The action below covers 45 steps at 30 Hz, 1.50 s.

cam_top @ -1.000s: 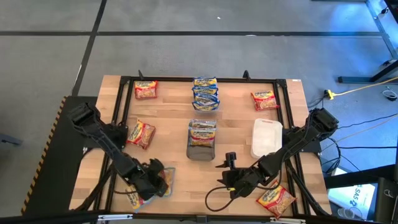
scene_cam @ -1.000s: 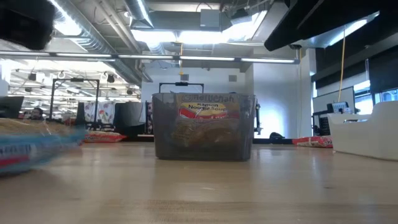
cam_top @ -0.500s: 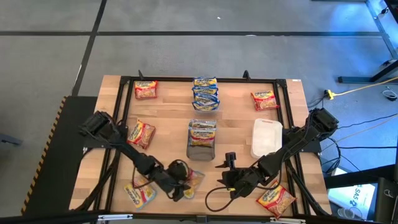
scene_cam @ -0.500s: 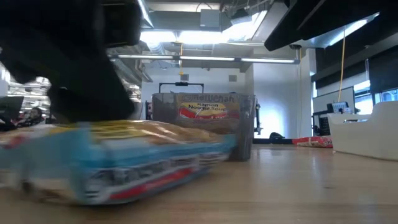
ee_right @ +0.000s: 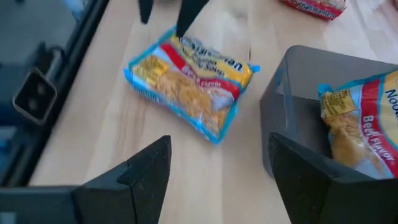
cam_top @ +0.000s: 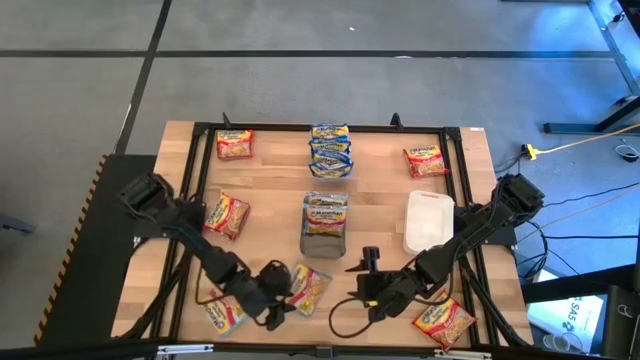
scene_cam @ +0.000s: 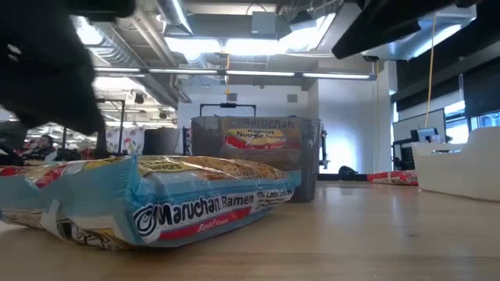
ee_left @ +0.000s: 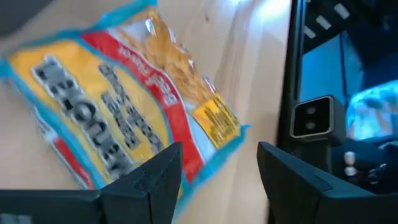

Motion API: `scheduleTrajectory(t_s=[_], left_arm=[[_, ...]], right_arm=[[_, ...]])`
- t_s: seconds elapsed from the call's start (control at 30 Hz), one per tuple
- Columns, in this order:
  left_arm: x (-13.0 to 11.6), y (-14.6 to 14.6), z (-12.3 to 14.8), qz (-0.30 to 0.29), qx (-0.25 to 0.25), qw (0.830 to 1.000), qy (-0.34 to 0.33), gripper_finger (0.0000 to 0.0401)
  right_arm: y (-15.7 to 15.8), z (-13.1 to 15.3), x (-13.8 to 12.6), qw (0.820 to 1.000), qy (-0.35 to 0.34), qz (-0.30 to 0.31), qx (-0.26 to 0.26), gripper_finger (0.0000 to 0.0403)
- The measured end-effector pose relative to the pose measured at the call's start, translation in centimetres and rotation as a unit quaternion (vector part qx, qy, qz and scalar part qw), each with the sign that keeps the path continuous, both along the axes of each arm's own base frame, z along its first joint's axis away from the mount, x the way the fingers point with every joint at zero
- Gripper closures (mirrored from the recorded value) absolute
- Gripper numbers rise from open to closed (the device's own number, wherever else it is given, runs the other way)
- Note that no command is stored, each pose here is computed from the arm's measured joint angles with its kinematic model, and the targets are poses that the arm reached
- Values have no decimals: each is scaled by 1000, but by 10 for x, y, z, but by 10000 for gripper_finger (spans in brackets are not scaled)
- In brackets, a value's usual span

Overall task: Sort Maruchan noodles
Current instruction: Put the light blue noodle pack into the black bin

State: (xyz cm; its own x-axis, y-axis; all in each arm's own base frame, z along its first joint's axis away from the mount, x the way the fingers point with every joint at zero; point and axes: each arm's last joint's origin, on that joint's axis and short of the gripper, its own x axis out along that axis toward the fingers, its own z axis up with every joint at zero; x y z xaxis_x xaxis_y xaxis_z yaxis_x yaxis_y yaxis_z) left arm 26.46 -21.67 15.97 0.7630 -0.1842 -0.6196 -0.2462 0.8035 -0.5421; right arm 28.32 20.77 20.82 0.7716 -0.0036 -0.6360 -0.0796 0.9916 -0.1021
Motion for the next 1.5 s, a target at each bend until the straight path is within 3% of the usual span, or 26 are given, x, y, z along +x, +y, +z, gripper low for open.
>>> scheduleTrajectory(t_s=[0.17,0.4,0.67,0.9,1.03,1.1,1.27,1.4,1.5], left_arm=[[-12,-11,-6,38,-13,999,8,200],[-10,-14,-23,58,11,998,5,200],[-11,-19,-31,41,14,999,14,200],[-13,-18,-32,44,38,998,15,200],[-9,-12,-32,68,65,996,-3,200],[-7,-10,-30,79,72,994,-10,200],[-12,-14,-10,69,68,994,-41,200],[-14,-16,-4,110,90,987,-78,200],[-7,-16,-13,133,96,982,-89,200]], right_arm=[[8,-9,10,997,-29,-34,57,159],[19,-51,32,986,-56,-96,126,159],[2,-91,56,978,-51,-145,142,159],[24,-99,46,980,11,-42,195,159],[43,-88,43,974,-24,51,219,159],[45,-86,42,974,-21,66,216,159],[30,-64,27,981,33,-12,190,159],[16,-50,24,976,0,-128,178,159],[13,-50,32,963,-33,-165,213,159]])
